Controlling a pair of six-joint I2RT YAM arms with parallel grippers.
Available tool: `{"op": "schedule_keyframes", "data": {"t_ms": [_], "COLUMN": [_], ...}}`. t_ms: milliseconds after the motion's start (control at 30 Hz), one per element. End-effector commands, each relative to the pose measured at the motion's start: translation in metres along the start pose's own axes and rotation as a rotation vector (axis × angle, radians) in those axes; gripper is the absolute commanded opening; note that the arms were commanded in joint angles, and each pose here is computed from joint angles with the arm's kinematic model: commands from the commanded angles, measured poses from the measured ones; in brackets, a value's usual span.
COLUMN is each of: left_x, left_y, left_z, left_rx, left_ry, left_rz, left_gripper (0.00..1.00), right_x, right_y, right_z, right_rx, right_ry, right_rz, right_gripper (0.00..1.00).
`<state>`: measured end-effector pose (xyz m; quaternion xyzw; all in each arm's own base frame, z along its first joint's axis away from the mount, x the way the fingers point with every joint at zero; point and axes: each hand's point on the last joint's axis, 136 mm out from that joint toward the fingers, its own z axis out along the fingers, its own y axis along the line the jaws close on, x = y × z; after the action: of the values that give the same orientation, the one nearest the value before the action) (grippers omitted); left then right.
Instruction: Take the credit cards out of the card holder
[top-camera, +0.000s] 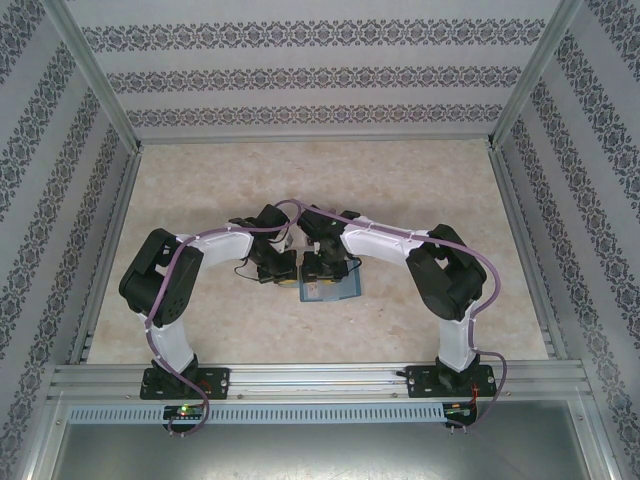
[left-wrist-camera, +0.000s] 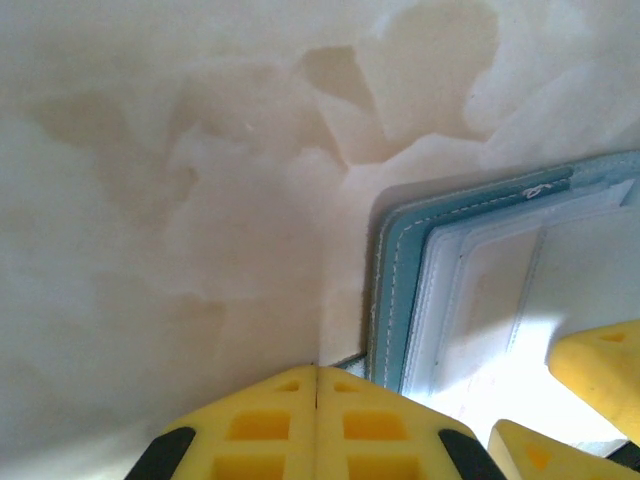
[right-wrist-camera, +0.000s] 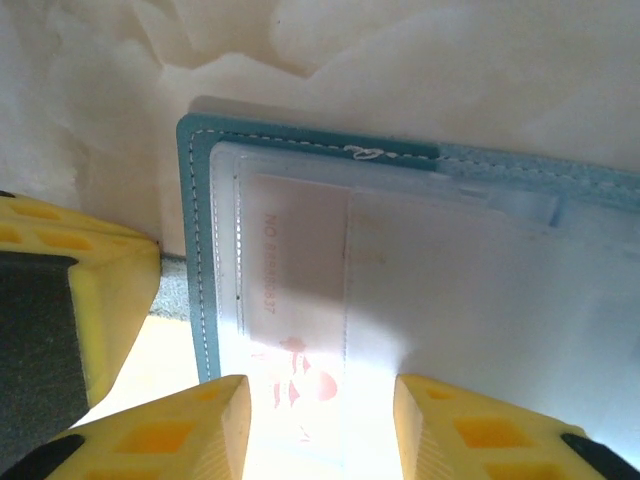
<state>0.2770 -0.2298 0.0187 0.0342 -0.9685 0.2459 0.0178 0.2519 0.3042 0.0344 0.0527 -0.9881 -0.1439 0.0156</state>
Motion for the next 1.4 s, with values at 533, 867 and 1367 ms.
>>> {"op": "schedule_keyframes", "data": {"t_ms": [533, 867, 1367], "left_x": [0.014, 0.012, 0.01], "left_y": [0.012, 0.008, -0.034], "left_z": [0.008, 0.003, -0.017], "left_rx": [-0.04, -0.038, 0.003], "left_ry": [0.04, 0.034, 0.018], "left_rz": [0.003, 0.006, 0.071], "left_gripper": [0.0, 0.0, 0.0], "right_x": [0.003, 0.002, 0.005], "right_y": [-0.027, -0.033, -0.028], "right_z": [-0.015, -0.033, -0.036], "right_rx": [0.23, 0.264, 0.179], "right_ry": [-0.018, -0.056, -0.057], "right_rz": [-0.042, -0.047, -0.026], "right_gripper": [0.52, 0.41, 0.08]}}
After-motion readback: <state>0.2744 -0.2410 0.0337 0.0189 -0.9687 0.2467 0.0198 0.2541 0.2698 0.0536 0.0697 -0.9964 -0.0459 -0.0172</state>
